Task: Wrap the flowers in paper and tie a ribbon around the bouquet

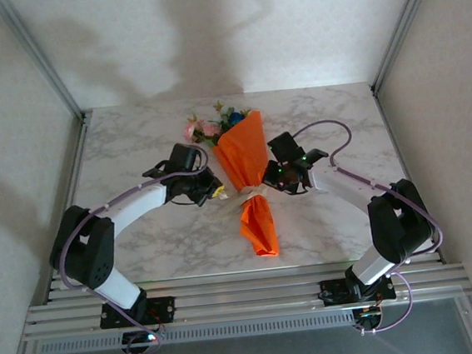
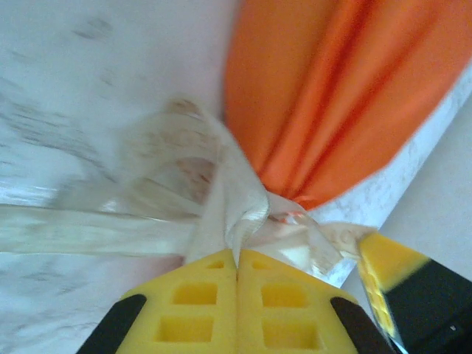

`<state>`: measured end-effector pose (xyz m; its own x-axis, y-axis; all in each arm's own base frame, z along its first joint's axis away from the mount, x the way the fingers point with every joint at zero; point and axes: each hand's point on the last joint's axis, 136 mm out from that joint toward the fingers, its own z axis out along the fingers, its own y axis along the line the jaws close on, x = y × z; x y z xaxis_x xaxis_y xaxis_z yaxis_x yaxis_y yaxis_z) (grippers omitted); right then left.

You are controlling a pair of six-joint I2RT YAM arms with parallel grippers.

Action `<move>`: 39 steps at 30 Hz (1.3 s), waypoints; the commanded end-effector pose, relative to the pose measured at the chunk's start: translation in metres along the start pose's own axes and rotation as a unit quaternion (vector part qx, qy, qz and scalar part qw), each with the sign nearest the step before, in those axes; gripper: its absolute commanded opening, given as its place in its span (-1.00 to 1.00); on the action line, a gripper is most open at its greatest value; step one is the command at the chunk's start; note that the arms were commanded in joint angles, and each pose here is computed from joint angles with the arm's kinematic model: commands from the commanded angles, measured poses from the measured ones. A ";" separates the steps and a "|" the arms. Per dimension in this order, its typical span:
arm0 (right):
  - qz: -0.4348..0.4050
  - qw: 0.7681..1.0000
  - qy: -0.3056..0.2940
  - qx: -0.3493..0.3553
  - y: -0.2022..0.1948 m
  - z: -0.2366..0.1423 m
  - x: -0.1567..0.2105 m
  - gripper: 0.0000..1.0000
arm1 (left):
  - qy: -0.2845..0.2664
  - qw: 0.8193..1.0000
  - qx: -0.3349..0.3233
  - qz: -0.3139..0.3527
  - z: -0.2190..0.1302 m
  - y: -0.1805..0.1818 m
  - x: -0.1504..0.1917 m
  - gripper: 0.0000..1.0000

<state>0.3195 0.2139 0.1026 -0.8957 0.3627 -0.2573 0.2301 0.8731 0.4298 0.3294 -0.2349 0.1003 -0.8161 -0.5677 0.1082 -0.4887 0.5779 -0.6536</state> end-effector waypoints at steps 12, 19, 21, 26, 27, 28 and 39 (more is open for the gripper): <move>0.008 0.998 -0.035 0.045 -0.052 -0.016 -0.033 -1.00 | -0.058 0.998 0.026 -0.021 -0.035 0.003 -0.042 -1.00; 0.007 0.998 -0.041 0.052 -0.059 -0.020 -0.034 -1.00 | -0.089 0.995 0.026 -0.019 -0.056 0.001 -0.053 -1.00; 0.005 0.998 -0.041 0.045 -0.058 -0.020 -0.035 -1.00 | -0.084 0.996 0.029 -0.019 -0.056 0.000 -0.054 -1.00; -0.006 0.998 -0.046 0.048 -0.060 -0.023 -0.038 -1.00 | -0.095 0.995 0.020 -0.019 -0.061 0.000 -0.062 -1.00; -0.006 0.998 -0.048 0.049 -0.061 -0.024 -0.040 -1.00 | -0.097 0.995 0.020 -0.019 -0.062 0.000 -0.063 -1.00; -0.007 0.998 -0.049 0.049 -0.062 -0.025 -0.041 -1.00 | -0.099 0.995 0.019 -0.018 -0.063 -0.001 -0.064 -1.00; -0.024 0.997 -0.058 0.050 -0.062 -0.028 -0.046 -1.00 | -0.106 0.994 -0.001 -0.012 -0.052 -0.006 -0.081 -1.00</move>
<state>0.3361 0.1428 0.1051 -0.8680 0.3603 -0.3418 0.2374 0.9056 0.3515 0.3728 -0.1701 0.1316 -0.7288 -0.6848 0.0014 -0.5080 0.5392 -0.6718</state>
